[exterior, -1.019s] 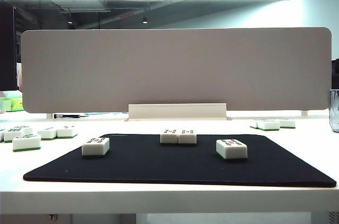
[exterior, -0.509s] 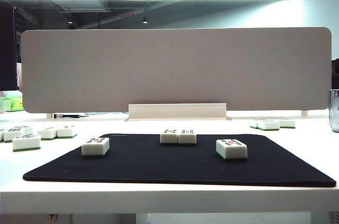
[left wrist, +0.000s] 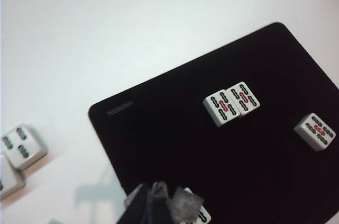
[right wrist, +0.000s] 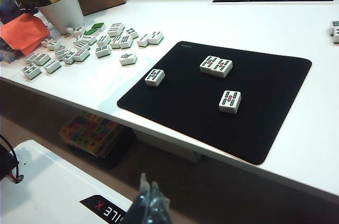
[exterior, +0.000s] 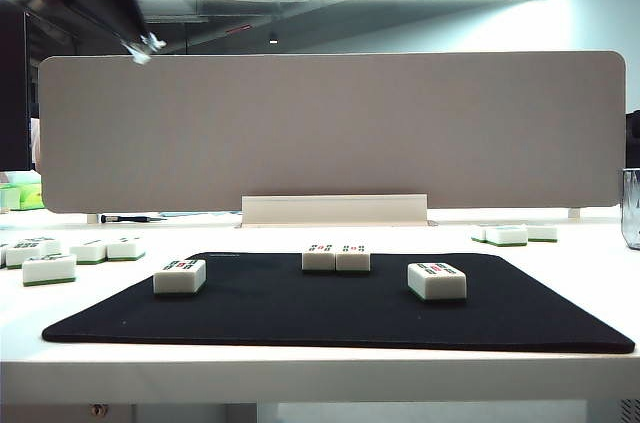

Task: Arrange four mahjong tiles into a neat stack, creating two layers of paired tiles.

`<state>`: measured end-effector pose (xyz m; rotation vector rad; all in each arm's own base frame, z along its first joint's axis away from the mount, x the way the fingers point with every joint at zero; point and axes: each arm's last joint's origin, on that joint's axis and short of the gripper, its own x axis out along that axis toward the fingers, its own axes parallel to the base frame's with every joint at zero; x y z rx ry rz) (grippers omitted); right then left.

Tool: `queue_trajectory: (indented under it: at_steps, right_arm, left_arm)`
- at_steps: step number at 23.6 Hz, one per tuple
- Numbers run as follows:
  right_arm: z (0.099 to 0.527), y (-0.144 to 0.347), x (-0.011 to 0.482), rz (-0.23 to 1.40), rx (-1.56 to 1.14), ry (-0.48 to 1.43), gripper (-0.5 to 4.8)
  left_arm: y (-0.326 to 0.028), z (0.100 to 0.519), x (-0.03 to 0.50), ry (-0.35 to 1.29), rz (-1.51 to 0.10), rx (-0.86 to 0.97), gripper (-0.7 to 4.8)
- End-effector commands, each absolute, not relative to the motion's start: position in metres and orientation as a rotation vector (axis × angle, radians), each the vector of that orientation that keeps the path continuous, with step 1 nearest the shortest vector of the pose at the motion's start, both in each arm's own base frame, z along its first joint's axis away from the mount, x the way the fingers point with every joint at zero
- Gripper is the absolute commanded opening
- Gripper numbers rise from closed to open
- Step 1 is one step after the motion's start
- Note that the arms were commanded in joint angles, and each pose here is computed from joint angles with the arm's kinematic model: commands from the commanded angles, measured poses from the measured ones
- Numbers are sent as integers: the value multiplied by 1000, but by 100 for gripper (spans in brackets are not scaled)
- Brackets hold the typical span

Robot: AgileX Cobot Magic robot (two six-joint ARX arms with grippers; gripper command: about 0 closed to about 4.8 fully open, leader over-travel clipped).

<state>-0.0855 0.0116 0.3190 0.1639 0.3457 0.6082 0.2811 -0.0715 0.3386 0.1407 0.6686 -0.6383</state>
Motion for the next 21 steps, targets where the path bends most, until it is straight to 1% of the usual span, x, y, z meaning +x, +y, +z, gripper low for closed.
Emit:
queue_trajectory:
  at_steps: [1,6,8,10,11,12,13,14,18,21]
  right_arm:
    - [319,11,-88,612,155,322,-1]
    - [319,11,-88,612,155,322,-1]
    - [319,11,-88,612,155,322,-1]
    - [319,11,-88,611,155,322,-1]
    - [319,11,-88,609,154,322,-1]
    - [319,11,-88,609,154,323,-1]
    - [319,11,-88,608,155,323,-1]
    - [319,11,-88,609,155,323,-1]
    - [319,11,-88,609,155,326,-1]
    - [318,11,-88,609,156,330,-1]
  left_arm:
    - [-83,335,291,676,-675,238,-4]
    - [-102,316,301,741,-674,456,2]
    - [-112,301,307,784,-725,541,4]
    - [-117,291,310,813,-758,575,5]
    - [-120,284,311,835,-781,597,25]
    - [-123,278,312,856,-808,623,73]
    - [-128,267,313,890,-855,675,178]
    - [-132,260,314,909,-892,712,225]
    - [-143,244,312,931,-1021,845,235]
    - [-144,236,309,923,-1130,966,296]
